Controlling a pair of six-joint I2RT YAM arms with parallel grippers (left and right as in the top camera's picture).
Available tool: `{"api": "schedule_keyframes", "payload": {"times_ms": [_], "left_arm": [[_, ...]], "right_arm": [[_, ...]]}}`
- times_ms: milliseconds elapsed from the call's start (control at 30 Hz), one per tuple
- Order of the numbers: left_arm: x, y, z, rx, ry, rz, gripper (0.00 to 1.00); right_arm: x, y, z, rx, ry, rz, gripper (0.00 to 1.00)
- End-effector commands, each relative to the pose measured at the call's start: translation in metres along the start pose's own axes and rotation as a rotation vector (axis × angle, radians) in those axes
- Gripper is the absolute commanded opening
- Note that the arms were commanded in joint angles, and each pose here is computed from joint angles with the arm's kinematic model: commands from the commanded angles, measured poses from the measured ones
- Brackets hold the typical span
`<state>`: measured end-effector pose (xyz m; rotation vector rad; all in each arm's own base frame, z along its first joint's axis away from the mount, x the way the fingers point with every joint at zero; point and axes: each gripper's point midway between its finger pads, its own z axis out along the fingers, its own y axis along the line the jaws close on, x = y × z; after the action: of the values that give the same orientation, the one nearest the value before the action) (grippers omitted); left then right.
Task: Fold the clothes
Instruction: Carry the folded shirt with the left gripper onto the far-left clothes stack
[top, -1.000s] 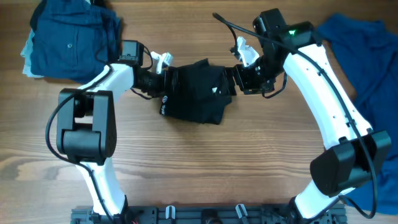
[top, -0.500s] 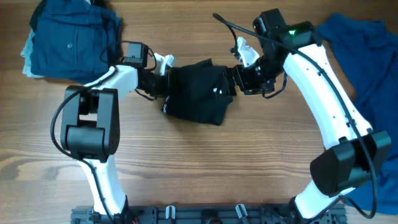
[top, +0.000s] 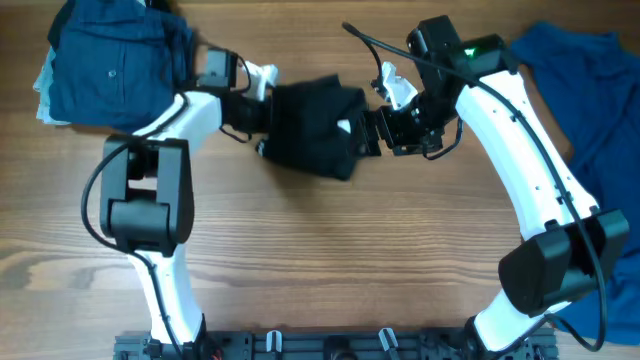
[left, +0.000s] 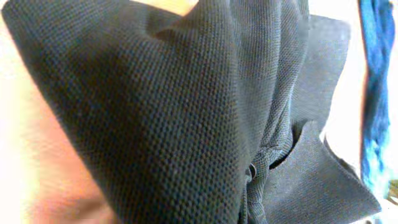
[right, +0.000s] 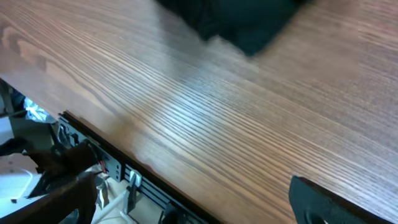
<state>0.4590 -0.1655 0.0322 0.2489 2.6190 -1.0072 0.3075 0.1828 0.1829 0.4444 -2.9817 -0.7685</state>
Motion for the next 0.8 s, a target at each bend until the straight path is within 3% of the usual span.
{"api": "schedule_keyframes", "payload": {"times_ms": [0, 167, 400, 767], "left_arm": [[-0.055, 0.028, -0.037, -0.124, -0.145, 0.012, 0.04], [-0.09, 0.057, -0.084, -0.165, -0.261, -0.008, 0.04], [-0.111, 0.097, -0.135, -0.227, -0.369, -0.019, 0.04], [-0.144, 0.111, -0.214, -0.294, -0.476, -0.025, 0.04]], "right_arm": [[0.007, -0.005, -0.004, 0.051, 0.005, 0.011, 0.99], [0.008, -0.014, -0.005, 0.106, 0.007, 0.058, 0.99], [0.01, -0.015, -0.005, 0.115, 0.015, 0.063, 0.99], [0.018, -0.021, -0.006, 0.146, 0.045, 0.077, 0.99]]}}
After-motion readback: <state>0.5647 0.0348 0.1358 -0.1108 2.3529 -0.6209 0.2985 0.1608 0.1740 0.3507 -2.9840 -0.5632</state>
